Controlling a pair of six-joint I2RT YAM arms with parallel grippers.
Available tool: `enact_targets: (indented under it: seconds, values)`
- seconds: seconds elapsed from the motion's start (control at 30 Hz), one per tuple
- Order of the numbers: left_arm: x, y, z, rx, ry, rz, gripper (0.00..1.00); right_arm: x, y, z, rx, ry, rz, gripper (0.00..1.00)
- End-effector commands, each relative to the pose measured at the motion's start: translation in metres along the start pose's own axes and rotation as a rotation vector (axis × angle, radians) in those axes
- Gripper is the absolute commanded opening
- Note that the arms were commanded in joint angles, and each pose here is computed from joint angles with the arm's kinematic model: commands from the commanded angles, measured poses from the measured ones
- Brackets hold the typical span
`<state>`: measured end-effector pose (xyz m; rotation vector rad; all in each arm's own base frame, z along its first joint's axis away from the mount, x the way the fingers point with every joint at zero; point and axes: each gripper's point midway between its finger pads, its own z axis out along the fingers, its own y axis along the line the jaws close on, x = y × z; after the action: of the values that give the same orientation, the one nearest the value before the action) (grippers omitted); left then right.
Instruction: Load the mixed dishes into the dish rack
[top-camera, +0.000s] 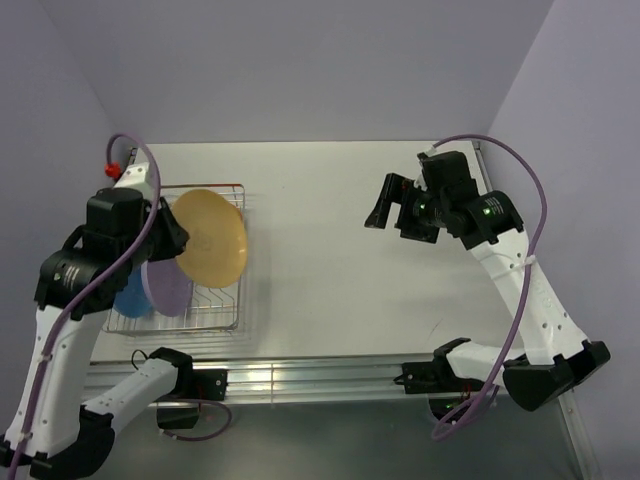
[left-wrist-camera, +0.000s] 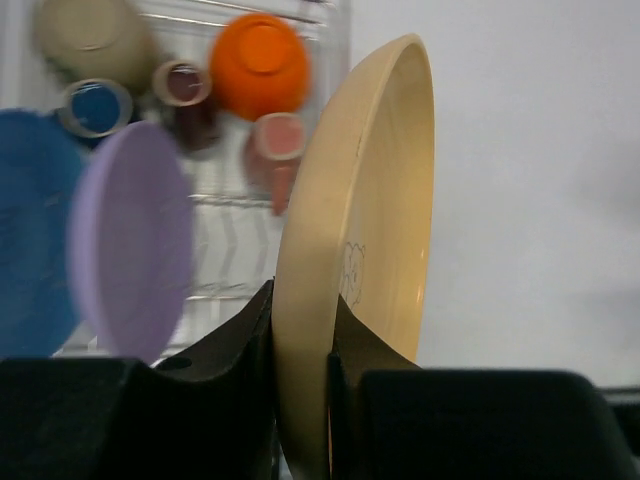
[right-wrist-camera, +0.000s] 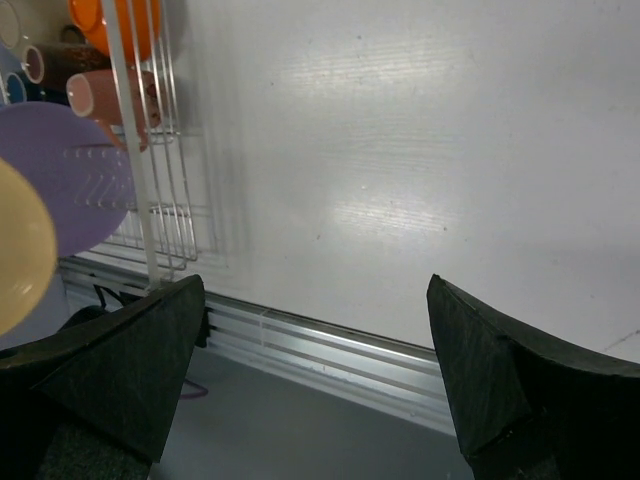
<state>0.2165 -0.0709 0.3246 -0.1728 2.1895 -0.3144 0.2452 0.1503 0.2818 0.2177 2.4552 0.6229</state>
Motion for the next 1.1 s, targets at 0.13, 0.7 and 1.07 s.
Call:
enact_targets:
  seconds: [0.13, 0.7, 1.07]
  values:
    - [-0.021, 0.065, -0.036, -0.339, -0.125, 0.057, 0.00, 0.011, -0.011, 0.007, 0.039, 0.040, -0.005, 1.00]
    - [0.030, 0.116, 0.006, -0.507, 0.041, 0.334, 0.00, 0.030, -0.022, 0.021, 0.045, 0.097, -0.010, 1.00]
    - [0.049, 0.111, 0.017, -0.425, 0.062, 0.366, 0.00, 0.034, -0.021, 0.025, 0.032, 0.118, -0.003, 1.00]
